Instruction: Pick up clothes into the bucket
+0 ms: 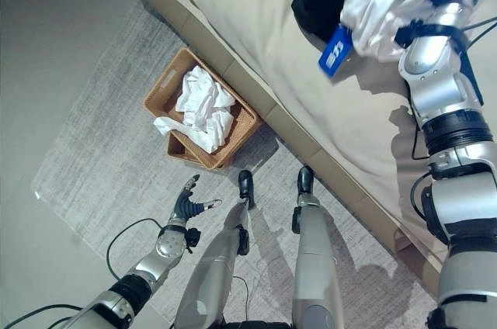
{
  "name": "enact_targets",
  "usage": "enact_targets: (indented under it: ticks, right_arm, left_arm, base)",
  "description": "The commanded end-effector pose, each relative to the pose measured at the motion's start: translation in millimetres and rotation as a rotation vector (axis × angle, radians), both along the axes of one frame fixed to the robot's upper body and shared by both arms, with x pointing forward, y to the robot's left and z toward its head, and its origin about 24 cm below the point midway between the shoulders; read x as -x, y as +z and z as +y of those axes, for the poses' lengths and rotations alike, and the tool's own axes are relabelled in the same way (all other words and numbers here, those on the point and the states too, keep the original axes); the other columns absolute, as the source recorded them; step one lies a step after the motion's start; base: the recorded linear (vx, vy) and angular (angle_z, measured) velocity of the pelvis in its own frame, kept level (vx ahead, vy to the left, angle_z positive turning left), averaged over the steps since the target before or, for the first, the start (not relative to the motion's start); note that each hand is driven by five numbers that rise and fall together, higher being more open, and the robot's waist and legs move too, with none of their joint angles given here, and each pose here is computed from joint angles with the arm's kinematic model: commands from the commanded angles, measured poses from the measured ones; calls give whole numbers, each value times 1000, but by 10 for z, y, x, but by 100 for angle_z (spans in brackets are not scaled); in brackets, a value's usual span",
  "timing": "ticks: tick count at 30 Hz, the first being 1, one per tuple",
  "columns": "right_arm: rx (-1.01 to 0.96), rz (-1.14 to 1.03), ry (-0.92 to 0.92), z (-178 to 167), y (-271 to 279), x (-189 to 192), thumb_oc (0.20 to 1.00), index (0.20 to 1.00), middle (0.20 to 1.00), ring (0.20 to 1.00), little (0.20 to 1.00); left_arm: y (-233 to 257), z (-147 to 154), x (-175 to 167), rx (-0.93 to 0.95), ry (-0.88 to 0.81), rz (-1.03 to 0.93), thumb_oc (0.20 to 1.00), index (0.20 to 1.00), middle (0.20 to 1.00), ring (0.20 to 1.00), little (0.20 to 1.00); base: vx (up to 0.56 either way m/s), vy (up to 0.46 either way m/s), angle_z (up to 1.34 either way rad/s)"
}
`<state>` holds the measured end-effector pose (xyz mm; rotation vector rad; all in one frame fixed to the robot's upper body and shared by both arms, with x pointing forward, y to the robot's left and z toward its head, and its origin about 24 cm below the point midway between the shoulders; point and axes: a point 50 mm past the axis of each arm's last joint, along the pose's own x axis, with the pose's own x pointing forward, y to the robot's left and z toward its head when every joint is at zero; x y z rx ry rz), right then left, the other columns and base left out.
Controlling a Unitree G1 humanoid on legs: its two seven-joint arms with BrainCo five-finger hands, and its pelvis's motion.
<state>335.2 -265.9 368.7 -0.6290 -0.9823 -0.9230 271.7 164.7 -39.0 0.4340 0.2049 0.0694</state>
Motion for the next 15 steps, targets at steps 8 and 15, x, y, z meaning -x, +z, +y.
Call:
enact_targets:
  ticks: [8, 15]
  right_arm:
    - [23, -408, -130, -109, 313, 522, 200, 200, 200, 200, 200]
    - [10, -102, -102, -170, -70, 168, 834, 834, 834, 834, 834]
  left_arm:
    - [-19, 281, 43, -82, 86, -21, 1000, 1000, 1000, 1000, 1000]
    - [-17, 301, 35, -80, 97, -19, 1000, 1000, 1000, 1000, 1000]
  base:
    - [-20, 16, -5]
    - [-8, 1, -5]
